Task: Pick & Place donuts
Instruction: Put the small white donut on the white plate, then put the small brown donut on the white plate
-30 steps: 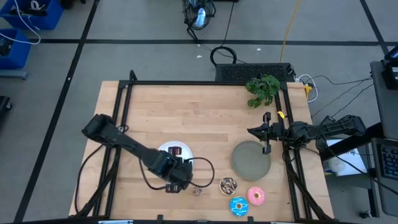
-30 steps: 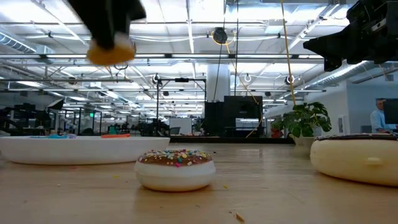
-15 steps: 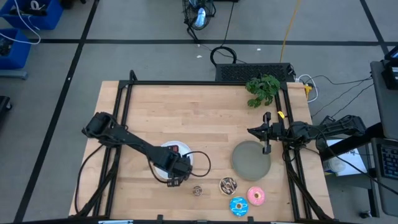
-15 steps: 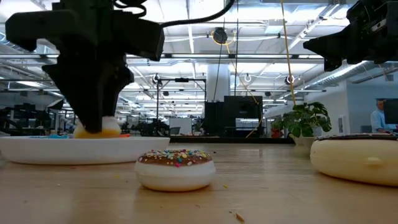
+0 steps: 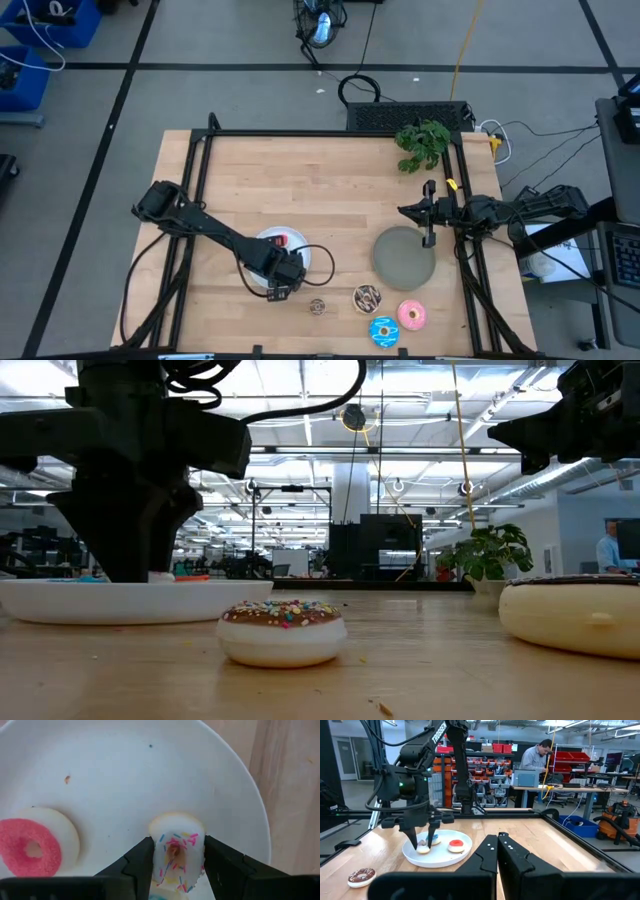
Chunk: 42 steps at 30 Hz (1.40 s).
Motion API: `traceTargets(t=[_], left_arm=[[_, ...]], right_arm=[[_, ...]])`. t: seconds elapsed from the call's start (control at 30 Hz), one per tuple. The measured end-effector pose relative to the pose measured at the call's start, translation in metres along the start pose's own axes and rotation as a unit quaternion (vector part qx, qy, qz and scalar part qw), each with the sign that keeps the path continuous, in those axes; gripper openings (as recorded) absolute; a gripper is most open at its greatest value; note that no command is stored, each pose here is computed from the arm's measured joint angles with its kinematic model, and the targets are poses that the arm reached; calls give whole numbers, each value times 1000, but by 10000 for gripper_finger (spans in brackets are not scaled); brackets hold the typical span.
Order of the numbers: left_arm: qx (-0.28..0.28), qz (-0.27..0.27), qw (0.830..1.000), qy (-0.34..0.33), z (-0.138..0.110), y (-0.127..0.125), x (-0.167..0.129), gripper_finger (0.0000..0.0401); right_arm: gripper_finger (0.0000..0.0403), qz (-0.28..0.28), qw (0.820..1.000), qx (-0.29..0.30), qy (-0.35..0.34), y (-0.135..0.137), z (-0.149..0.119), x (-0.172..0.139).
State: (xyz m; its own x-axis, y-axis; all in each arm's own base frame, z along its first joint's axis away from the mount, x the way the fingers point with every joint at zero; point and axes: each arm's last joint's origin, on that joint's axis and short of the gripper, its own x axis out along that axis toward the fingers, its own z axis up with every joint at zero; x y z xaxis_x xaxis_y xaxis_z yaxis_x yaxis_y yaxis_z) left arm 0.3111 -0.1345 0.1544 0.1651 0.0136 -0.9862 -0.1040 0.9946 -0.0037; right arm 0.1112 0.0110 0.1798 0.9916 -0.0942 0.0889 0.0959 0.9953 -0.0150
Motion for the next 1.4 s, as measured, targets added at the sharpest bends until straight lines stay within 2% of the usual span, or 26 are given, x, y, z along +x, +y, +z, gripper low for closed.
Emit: traceTargets(t=[0.2, 0.4, 0.6, 0.8, 0.97, 1.13, 1.27, 1.4], left_arm=[[-13, 0, 1000, 0, 0, 0, 0, 175], [-37, 0, 999, 1, 0, 0, 0, 251], [-1, -2, 1000, -9, 6, -2, -8, 338], [34, 5, 999, -18, 16, -5, -24, 372], [39, -2, 998, -49, 33, -12, -54, 371], [41, -37, 994, -99, 49, -26, -84, 342], [62, -58, 990, -113, 49, -37, -96, 293], [85, -68, 987, -115, 44, -48, -100, 216]], right_arm=[[0, 0, 1000, 0, 0, 0, 0, 0], [0, 0, 1000, 0, 0, 0, 0, 0], [0, 0, 1000, 0, 0, 0, 0, 0], [0, 0, 1000, 0, 0, 0, 0, 0], [0, 0, 1000, 0, 0, 0, 0, 0], [0, 0, 1000, 0, 0, 0, 0, 0], [0, 0, 1000, 0, 0, 0, 0, 0], [0, 0, 1000, 0, 0, 0, 0, 0]])
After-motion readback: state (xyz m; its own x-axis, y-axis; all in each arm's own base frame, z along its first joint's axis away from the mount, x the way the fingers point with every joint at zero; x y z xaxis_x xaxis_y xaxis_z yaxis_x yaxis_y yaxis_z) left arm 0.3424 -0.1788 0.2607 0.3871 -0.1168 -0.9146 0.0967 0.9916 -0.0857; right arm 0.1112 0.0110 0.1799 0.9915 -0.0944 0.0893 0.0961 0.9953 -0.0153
